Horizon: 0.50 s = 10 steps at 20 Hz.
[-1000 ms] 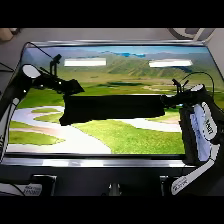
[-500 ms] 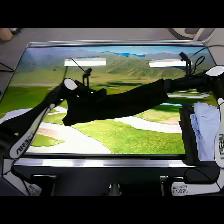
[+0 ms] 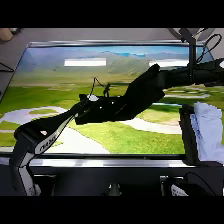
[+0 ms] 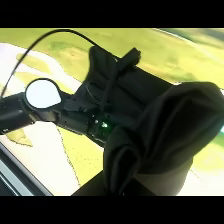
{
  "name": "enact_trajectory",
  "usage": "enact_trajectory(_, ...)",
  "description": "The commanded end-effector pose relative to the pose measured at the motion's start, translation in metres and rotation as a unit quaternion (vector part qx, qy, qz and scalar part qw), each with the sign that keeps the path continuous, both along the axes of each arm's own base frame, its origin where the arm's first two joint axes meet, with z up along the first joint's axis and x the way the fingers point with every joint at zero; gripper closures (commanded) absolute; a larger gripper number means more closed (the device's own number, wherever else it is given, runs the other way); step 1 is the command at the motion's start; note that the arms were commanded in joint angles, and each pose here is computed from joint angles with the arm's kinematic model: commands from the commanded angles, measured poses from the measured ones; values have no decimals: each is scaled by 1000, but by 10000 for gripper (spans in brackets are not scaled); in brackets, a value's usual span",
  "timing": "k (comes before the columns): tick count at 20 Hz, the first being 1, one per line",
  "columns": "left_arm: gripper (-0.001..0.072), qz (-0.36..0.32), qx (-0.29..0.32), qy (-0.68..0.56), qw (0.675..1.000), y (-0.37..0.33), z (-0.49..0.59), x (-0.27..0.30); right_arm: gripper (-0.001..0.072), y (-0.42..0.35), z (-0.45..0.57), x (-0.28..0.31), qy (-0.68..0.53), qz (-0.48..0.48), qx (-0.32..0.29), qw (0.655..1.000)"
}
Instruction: Fold the shirts.
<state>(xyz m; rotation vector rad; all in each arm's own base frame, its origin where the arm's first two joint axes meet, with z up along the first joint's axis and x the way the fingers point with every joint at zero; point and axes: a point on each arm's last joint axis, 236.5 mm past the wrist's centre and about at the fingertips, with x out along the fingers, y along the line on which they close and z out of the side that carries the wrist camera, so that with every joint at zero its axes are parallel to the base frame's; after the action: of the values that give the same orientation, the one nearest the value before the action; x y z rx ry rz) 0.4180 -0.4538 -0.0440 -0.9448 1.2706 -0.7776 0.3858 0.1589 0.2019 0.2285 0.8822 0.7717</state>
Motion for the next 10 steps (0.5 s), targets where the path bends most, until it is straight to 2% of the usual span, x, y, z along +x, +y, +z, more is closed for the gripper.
enact_trajectory(1, 683, -1, -39, -33, 999, 4, 21, 12, 693, -4, 2, 7, -13, -29, -16, 999)
enact_trajectory(6, 683, -13, 41, -161, 986, 139, 104, 57, 694, 27, -16, 40, -13, -24, 25, 999)
enact_trajectory(8, 683, 19, 79, -215, 973, 216, 153, 71, 694, 68, -27, 53, -12, -8, 59, 998)
enact_trajectory(10, 683, 81, 124, -275, 950, 296, 210, 77, 693, 118, -45, 60, -5, 13, 94, 995)
